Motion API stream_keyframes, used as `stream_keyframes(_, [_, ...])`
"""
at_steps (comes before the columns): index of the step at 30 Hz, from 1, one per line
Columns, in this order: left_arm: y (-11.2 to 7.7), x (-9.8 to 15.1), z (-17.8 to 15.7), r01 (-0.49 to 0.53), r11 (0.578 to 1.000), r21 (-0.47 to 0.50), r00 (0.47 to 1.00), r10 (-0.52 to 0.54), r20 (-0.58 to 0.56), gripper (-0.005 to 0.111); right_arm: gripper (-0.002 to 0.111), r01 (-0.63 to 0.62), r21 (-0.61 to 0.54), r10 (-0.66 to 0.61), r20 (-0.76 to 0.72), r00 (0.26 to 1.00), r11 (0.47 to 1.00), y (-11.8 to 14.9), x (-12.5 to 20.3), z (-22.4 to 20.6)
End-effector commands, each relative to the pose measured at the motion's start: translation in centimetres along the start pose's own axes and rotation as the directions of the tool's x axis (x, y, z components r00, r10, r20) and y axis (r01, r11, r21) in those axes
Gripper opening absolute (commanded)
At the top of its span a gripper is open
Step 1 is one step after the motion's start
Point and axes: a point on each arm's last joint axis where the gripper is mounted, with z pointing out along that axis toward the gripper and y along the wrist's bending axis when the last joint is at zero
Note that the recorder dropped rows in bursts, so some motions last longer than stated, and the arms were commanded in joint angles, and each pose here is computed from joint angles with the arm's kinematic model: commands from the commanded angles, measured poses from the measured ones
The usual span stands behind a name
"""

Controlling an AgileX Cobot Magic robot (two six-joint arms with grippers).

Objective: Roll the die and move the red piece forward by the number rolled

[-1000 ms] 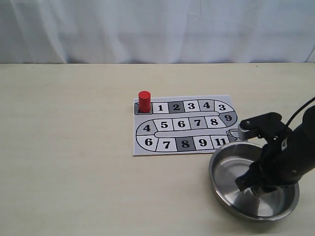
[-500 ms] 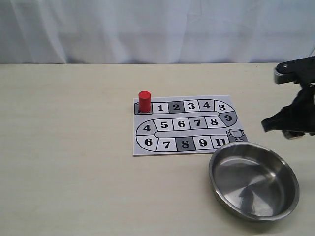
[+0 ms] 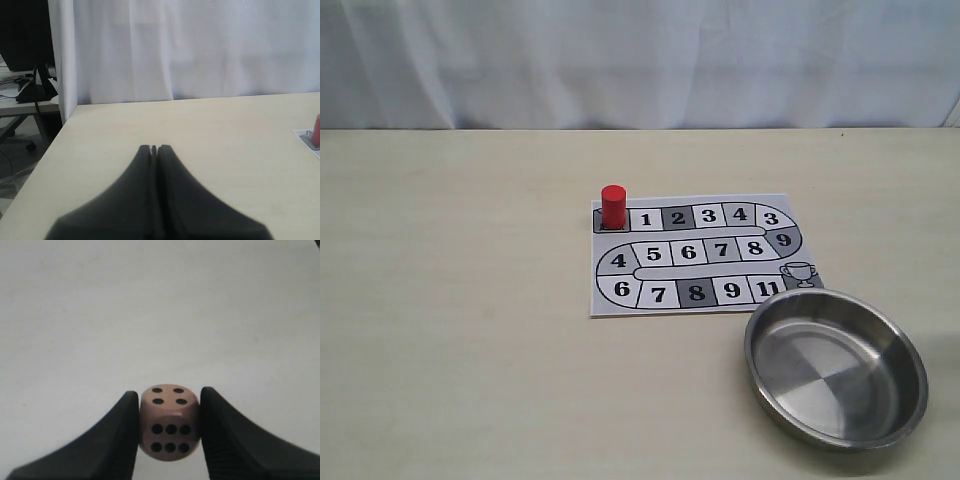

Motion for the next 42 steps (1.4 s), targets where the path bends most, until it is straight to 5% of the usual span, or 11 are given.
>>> stream_keyframes(1, [0.0, -0.2, 0.0, 0.009, 1.0, 0.002, 1.0, -0.009, 0.008, 0.0, 0.004, -0.009, -0.069, 0.015, 0.092, 0.996, 0.998, 0.8, -0.9, 1.1])
stream_keyframes(13, [0.0, -0.2, 0.0, 0.009, 1.0, 0.002, 1.0, -0.009, 0.008, 0.0, 0.004, 0.032, -0.066, -0.035, -0.042, 0.998, 0.997, 1.9, -1.5, 5.9])
stream_keyframes(21, [0.0, -0.2, 0.0, 0.009, 1.0, 0.003, 1.0, -0.009, 0.006, 0.0, 0.004, 0.088, -0.277, -0.124, -0.113, 0.986, 0.957, 2.9, -3.4, 7.1])
stream_keyframes(30, [0.0, -0.2, 0.0, 0.009, 1.0, 0.003, 1.0, -0.009, 0.006, 0.0, 0.006, 0.105, -0.298, -0.131, -0.068, 0.989, 0.949, 3.2, -3.8, 7.4])
stream_keyframes(33, [0.0, -0.2, 0.0, 0.009, 1.0, 0.003, 1.0, -0.009, 0.006, 0.0, 0.026, 0.077, -0.396, -0.122, -0.088, 0.989, 0.915, 4.5, -3.6, 6.9])
stream_keyframes(38, [0.0, -0.2, 0.0, 0.009, 1.0, 0.003, 1.0, -0.009, 0.006, 0.0, 0.083, -0.077, -0.591, 0.012, -0.113, 0.993, 0.803, 6.6, -4.1, 5.8])
stream_keyframes(42, [0.0, -0.2, 0.0, 0.009, 1.0, 0.003, 1.0, -0.009, 0.006, 0.0, 0.092, 0.094, -0.717, -0.162, -0.027, 0.986, 0.691, 7.6, -3.6, 4.8])
